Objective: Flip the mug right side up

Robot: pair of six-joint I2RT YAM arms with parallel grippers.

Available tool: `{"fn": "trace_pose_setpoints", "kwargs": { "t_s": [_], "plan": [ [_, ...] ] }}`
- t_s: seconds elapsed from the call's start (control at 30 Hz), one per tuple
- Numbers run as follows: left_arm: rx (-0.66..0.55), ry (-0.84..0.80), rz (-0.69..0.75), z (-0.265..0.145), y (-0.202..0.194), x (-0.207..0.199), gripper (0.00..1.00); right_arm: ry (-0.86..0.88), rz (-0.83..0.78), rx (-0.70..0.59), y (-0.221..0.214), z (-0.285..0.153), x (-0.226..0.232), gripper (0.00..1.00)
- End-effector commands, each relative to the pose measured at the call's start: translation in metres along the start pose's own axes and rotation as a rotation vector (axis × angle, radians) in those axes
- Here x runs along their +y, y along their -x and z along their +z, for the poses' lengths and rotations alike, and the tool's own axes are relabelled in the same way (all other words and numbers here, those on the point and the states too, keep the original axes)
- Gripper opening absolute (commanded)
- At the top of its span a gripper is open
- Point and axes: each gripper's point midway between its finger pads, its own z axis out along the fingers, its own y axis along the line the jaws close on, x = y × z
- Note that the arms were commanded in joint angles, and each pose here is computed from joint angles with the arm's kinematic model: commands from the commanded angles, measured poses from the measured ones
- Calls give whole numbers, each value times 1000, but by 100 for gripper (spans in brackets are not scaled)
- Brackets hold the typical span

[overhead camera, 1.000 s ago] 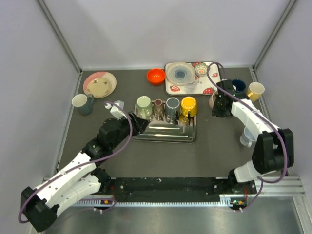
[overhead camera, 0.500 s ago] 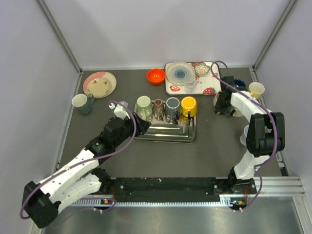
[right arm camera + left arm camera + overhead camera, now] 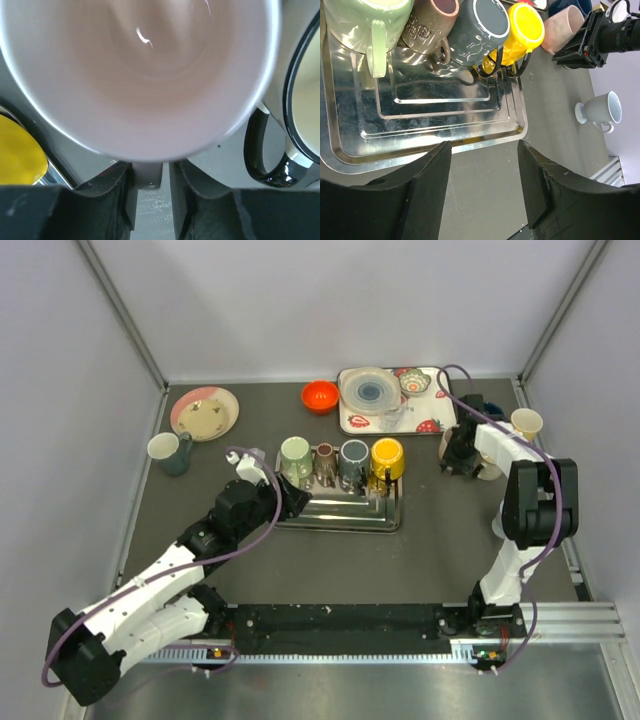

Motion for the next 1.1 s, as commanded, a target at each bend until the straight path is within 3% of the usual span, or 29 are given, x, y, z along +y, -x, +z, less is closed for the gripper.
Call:
{"fn": "trace_pose_setpoints", "kwargs": {
  "t_s": [0.0,0.13,0.47,0.67,0.83,1.07],
  "plan": [
    [-35,-39,10,1,16,-15,62,91,26,-110,34,-25,18,36],
    [-21,-19,23,5,15,-12,65,156,36,-161,40,-54,27,45],
    [75,13,80,28,0,-13,73,365,-115,-290,7,-148,76,49],
    [125,45,90,56,-16,-29,73,403,-210,-349,-42,-171,75,49],
    [117,56,118,86,-23,-66,73,422,-198,-375,-73,-174,58,49],
    [173,192,99,148,-48,-59,69,488,-166,-395,-96,-182,44,49]
  ]
}}
